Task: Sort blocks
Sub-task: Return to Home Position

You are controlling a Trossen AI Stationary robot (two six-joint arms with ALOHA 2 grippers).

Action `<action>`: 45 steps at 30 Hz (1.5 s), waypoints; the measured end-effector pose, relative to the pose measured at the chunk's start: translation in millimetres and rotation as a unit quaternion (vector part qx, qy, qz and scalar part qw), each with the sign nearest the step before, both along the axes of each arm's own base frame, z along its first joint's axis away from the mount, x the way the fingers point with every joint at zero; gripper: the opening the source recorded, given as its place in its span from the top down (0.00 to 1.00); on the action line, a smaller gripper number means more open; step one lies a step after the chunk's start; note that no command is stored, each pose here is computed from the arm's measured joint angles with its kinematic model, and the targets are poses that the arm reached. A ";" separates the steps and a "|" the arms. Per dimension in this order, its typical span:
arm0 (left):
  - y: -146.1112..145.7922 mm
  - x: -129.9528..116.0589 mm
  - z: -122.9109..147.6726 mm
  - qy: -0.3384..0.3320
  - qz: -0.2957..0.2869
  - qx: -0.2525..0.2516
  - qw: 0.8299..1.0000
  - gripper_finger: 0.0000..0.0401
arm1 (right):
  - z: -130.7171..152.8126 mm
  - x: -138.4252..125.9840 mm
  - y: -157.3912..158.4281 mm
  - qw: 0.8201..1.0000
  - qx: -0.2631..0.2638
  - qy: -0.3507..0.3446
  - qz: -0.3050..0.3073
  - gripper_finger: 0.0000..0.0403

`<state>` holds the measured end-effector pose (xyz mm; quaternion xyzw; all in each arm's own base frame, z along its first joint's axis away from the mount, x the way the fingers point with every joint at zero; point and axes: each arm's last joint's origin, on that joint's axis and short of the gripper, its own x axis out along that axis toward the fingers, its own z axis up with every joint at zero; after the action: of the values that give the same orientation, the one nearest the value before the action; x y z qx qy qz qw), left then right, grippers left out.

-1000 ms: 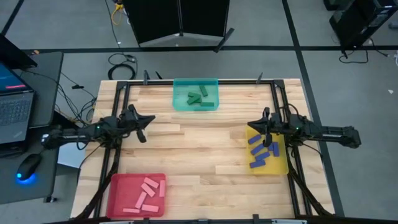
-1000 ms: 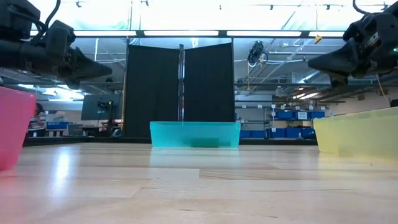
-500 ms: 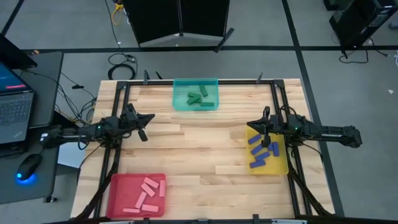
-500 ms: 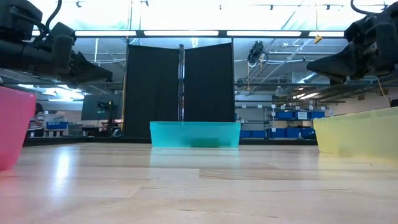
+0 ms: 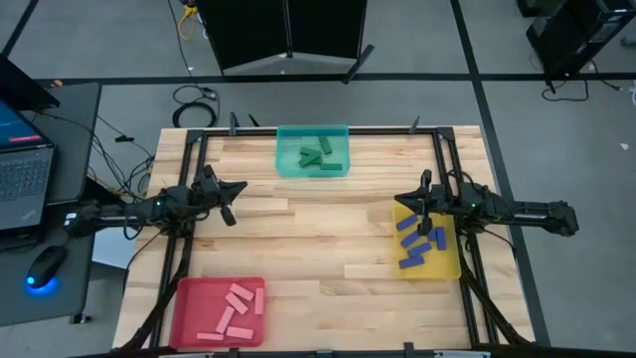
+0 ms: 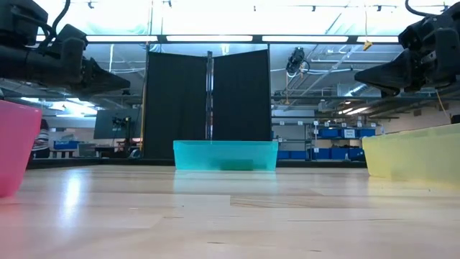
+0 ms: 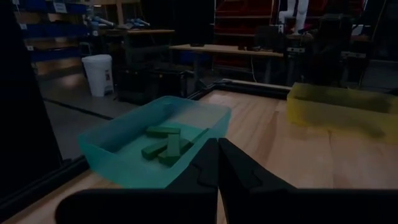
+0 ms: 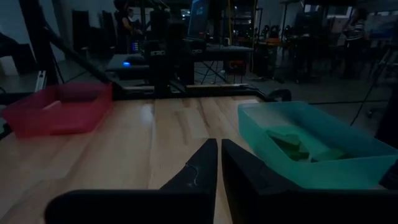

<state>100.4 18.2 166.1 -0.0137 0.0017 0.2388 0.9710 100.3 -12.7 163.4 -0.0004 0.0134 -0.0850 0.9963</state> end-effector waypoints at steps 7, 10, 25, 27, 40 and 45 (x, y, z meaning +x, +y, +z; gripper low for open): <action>9.0 -6.9 2.1 -0.051 0.199 -0.048 0.978 0.98 | 0.0 0.0 0.0 1.000 0.000 0.000 0.000 0.92; 10.8 -9.3 2.0 -0.054 0.251 -0.047 0.965 0.98 | 0.0 0.0 0.0 1.000 0.000 0.000 0.000 0.92; 10.9 -9.5 2.0 -0.055 0.253 -0.048 0.965 0.98 | 0.0 0.0 0.0 1.000 -0.001 0.000 0.000 0.92; 10.9 -9.5 2.1 -0.055 0.253 -0.048 0.965 0.98 | 0.0 0.0 0.0 1.000 -0.001 0.000 0.000 0.91; 10.9 -9.5 2.0 -0.055 0.253 -0.048 0.965 0.98 | 0.0 0.0 0.0 1.000 -0.001 0.000 0.000 0.91; 10.9 -9.5 2.0 -0.055 0.253 -0.048 0.965 0.98 | 0.0 0.0 0.0 1.000 -0.001 0.000 0.000 0.91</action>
<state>91.0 29.1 168.1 -0.0735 -0.0440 0.4750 0.8758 100.3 -12.7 163.5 -0.0009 0.0132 -0.0846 0.9963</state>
